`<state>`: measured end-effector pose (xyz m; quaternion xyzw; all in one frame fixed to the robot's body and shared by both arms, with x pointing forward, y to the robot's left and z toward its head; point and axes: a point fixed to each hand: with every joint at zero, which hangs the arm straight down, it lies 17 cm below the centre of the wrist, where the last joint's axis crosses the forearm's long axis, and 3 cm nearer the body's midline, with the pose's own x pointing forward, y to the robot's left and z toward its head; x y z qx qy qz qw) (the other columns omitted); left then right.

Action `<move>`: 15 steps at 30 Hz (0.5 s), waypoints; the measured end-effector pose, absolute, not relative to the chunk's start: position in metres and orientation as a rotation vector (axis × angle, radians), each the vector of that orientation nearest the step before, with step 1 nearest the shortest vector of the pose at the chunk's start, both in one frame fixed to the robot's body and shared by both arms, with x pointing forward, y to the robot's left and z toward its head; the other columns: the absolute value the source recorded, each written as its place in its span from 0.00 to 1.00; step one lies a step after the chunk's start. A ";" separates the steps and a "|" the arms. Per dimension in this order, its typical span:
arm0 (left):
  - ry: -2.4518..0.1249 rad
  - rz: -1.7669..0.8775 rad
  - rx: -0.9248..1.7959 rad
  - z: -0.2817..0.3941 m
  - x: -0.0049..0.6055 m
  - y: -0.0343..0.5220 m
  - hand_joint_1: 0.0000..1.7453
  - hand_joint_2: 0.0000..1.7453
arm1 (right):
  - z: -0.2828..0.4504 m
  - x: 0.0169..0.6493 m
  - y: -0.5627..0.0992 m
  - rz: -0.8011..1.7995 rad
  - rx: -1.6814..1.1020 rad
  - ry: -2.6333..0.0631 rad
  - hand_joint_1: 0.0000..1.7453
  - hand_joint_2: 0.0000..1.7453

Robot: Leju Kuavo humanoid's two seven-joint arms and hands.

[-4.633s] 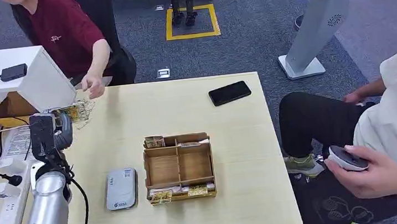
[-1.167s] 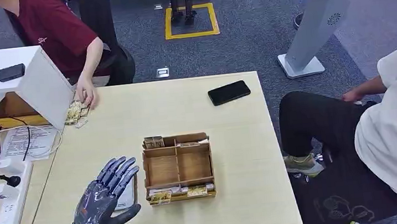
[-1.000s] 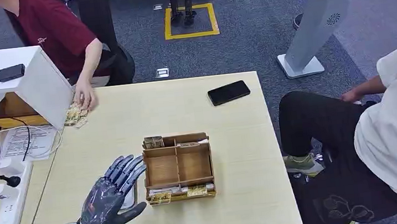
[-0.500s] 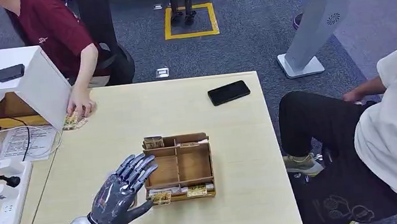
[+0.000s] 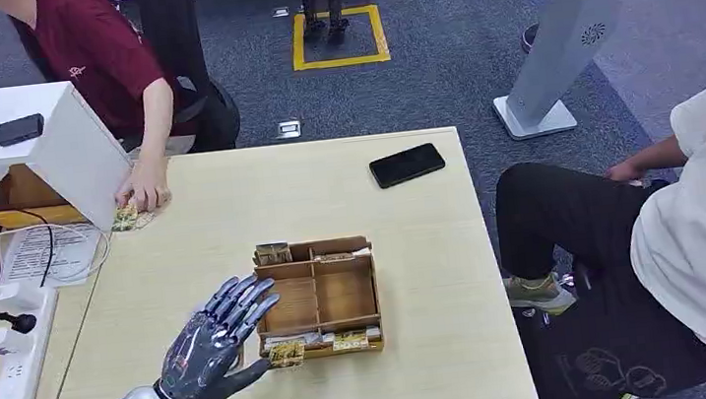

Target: Pass the card to the sensor for recognition and then transmit it.

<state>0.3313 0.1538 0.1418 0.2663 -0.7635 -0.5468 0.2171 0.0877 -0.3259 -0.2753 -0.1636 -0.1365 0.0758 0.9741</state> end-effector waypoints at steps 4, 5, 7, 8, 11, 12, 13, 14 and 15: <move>-2.112 -1.498 0.729 0.142 0.332 0.156 0.00 1.00 | -0.275 0.087 -0.326 0.153 -0.330 -0.274 0.00 1.00; -2.112 -1.483 0.720 0.143 0.333 0.158 0.00 1.00 | -0.275 0.087 -0.326 0.152 -0.330 -0.272 0.00 1.00; -2.118 -1.465 0.705 0.145 0.333 0.160 0.00 1.00 | -0.275 0.087 -0.326 0.152 -0.330 -0.272 0.00 1.00; -2.122 -1.463 0.703 0.146 0.332 0.160 0.00 1.00 | -0.275 0.087 -0.326 0.153 -0.330 -0.273 0.00 1.00; -2.137 -1.460 0.704 0.150 0.331 0.160 0.00 1.00 | -0.275 0.088 -0.326 0.154 -0.330 -0.279 0.00 1.00; -2.144 -1.456 0.708 0.151 0.331 0.160 0.00 1.00 | -0.275 0.089 -0.326 0.154 -0.330 -0.281 0.00 1.00; -2.154 -1.449 0.712 0.154 0.330 0.161 0.00 1.00 | -0.275 0.089 -0.326 0.154 -0.330 -0.282 0.00 1.00; -2.164 -1.444 0.715 0.156 0.330 0.161 0.00 1.00 | -0.275 0.089 -0.326 0.154 -0.330 -0.282 0.00 1.00; -2.171 -1.438 0.717 0.158 0.329 0.161 0.00 1.00 | -0.275 0.089 -0.326 0.154 -0.330 -0.282 0.00 1.00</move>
